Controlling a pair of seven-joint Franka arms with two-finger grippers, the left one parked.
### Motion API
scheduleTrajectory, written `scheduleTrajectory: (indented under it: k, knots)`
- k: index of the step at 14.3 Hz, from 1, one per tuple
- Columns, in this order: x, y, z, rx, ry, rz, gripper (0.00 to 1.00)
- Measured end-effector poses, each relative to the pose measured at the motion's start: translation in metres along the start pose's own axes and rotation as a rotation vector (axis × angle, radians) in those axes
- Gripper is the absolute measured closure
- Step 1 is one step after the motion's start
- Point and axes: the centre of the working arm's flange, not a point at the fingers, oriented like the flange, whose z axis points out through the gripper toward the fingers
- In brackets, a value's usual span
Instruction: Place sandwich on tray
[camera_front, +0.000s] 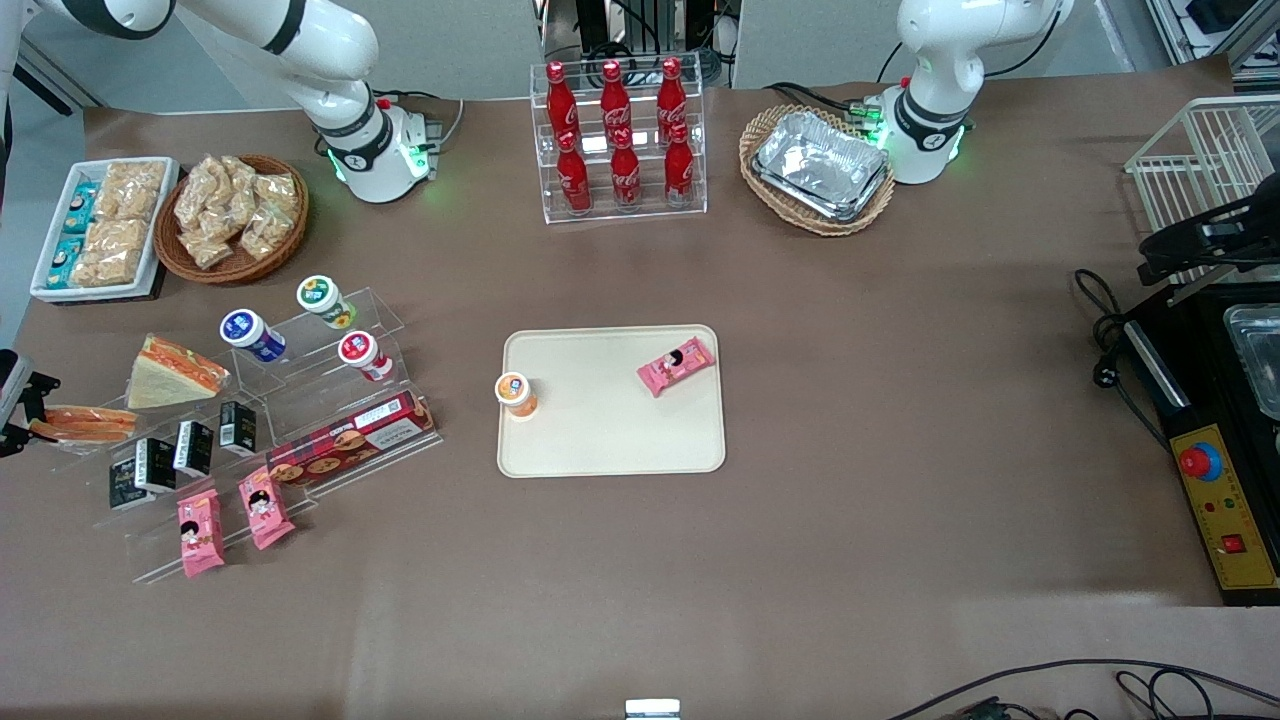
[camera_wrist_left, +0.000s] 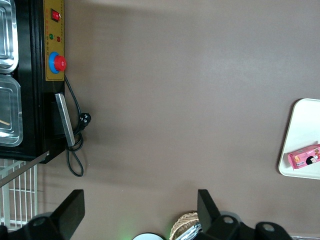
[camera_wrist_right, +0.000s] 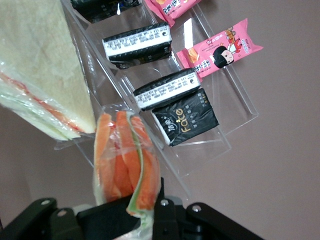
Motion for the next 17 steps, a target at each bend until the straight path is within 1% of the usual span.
scheduleTrajectory:
  k: [2, 4, 5, 7, 9, 11, 13, 15, 17]
  knots:
    - [0.000, 0.001, -0.004, -0.017, 0.018, 0.017, 0.92]
    - [0.000, 0.003, -0.020, -0.041, 0.025, 0.033, 1.00]
    - [0.001, 0.003, -0.032, -0.047, 0.028, 0.050, 1.00]
    - [0.006, 0.000, -0.061, -0.044, 0.043, 0.095, 1.00]
    - [0.017, -0.002, -0.091, -0.022, 0.063, 0.156, 1.00]
    - [0.040, -0.001, -0.114, 0.016, 0.081, 0.225, 1.00]
    - [0.073, 0.005, -0.130, 0.042, 0.087, 0.296, 1.00]
    - [0.109, 0.010, -0.143, 0.053, 0.087, 0.365, 1.00]
    - [0.143, 0.013, -0.152, 0.054, 0.080, 0.424, 1.00]
